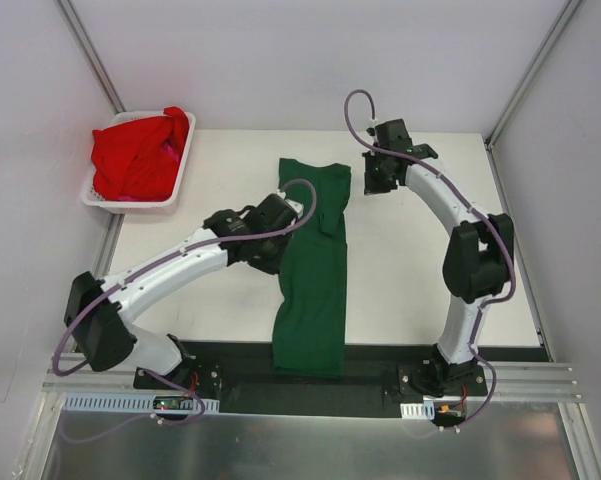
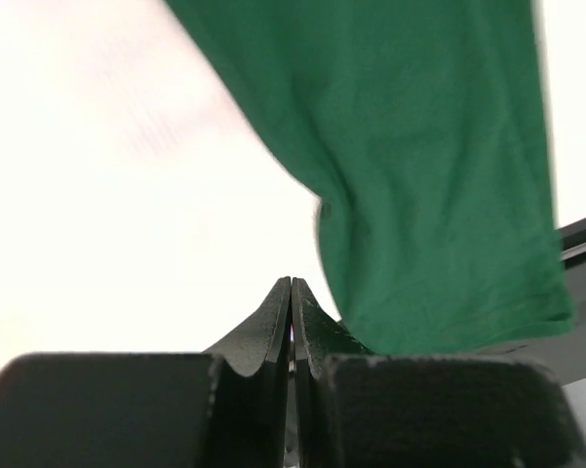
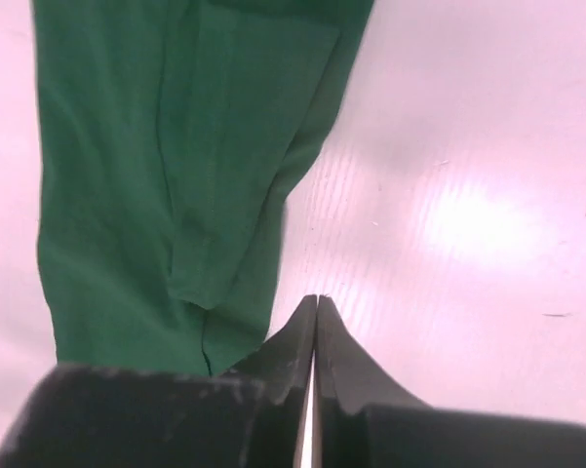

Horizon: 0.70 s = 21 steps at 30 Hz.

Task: Fold and stack the t-shirts
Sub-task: Fold the tshirt

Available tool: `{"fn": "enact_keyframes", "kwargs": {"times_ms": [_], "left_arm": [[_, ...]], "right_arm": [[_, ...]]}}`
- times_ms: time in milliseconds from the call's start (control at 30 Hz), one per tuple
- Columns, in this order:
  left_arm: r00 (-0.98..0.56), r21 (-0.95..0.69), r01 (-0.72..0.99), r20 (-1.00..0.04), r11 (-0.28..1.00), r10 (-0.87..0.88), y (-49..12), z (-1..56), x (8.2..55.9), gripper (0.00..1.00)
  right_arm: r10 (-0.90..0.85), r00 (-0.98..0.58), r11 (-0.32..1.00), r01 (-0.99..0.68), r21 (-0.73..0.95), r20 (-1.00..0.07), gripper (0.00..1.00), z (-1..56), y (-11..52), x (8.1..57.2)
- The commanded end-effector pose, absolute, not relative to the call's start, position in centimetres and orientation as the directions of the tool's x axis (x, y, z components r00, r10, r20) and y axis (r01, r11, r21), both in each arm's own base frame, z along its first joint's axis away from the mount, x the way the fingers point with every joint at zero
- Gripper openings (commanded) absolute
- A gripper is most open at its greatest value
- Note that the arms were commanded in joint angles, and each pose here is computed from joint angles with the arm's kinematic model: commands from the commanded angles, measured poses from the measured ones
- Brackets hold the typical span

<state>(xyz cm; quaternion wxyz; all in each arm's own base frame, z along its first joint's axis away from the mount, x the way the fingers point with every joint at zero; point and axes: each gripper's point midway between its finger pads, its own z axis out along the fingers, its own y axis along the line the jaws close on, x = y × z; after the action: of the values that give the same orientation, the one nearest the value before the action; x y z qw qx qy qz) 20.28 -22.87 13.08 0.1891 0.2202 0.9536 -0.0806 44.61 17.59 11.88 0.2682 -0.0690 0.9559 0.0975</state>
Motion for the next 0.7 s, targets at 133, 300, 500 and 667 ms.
{"fn": "enact_keyframes", "kwargs": {"times_ms": [133, 300, 500, 667], "left_arm": [[-0.712, -0.186, 0.547, -0.617, 0.816, 0.337, -24.6, 16.7, 23.1, 0.00], [-0.677, -0.257, 0.603, -0.665, 0.756, 0.314, -27.6, 14.9, 25.4, 0.00], [-0.651, -0.274, 0.655, -0.677, 0.705, 0.342, -30.6, 13.0, 27.4, 0.00], [-0.620, -0.223, 0.669, -0.692, 0.709, 0.368, -31.7, 11.4, 29.9, 0.00]], "right_arm": [[0.035, -0.800, 0.970, -0.116, 0.212, -0.599, 0.01, 16.2, 16.1, 40.2], [0.027, -0.796, 0.967, -0.132, 0.217, -0.604, 0.01, 16.7, 16.1, 36.9], [0.005, -0.794, 0.968, -0.148, 0.201, -0.608, 0.01, 17.0, 15.7, 34.4], [-0.004, -0.806, 0.968, -0.152, 0.199, -0.592, 0.01, 16.2, 15.4, 32.7]]}}
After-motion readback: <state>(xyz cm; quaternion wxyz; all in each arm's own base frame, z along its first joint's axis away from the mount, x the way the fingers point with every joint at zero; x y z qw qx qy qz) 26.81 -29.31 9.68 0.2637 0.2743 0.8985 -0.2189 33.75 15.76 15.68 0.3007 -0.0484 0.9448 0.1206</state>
